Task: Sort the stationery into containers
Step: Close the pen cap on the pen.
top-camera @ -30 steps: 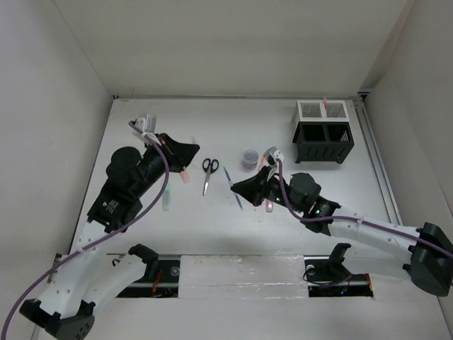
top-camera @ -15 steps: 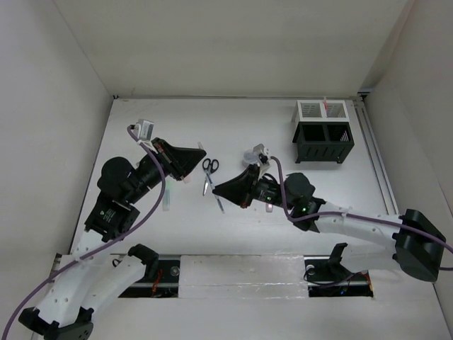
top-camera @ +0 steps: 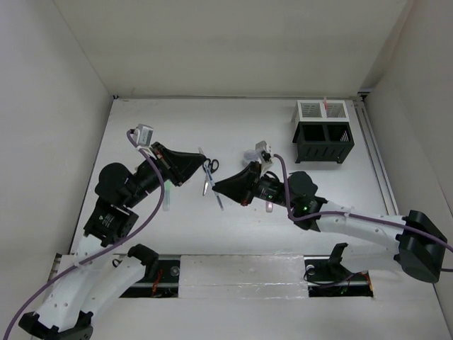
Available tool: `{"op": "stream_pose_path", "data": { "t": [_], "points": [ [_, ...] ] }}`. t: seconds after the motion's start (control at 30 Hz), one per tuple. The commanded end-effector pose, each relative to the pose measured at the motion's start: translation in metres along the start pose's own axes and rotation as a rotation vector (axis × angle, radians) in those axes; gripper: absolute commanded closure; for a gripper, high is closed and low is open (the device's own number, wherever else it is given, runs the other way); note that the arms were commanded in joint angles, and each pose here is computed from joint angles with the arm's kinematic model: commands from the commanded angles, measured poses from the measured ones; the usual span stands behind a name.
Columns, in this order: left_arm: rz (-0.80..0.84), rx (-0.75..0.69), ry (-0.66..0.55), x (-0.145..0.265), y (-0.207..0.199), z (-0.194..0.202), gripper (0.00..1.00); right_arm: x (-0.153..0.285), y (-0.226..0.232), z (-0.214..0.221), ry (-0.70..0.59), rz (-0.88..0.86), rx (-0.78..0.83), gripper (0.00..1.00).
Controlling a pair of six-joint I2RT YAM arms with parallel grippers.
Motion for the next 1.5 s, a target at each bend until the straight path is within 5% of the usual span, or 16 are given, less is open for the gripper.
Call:
{"op": "stream_pose_path", "data": {
  "t": [0.0, 1.2, 1.47],
  "points": [
    [0.057, -0.041, -0.023, 0.000, -0.009, -0.005, 1.00, -0.004, 0.027, -0.033, -0.098, -0.083, 0.053, 1.00],
    [0.125, -0.078, 0.034, 0.002, -0.005, 0.017, 1.00, -0.014, 0.026, -0.056, -0.144, -0.031, 0.089, 1.00],
    [0.165, -0.081, 0.059, 0.003, -0.004, 0.030, 1.00, -0.011, 0.042, -0.079, -0.276, -0.097, 0.047, 1.00]
  ]
}}
Point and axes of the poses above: each gripper's point midway between its finger pads, its own x axis back along the fingers, its own y axis along the line the jaws close on, z = x × y, the point moved 3 cm from there along x, back along the fingers, and after that the axes turned 2 degrees about -x, right-handed, at the moved point
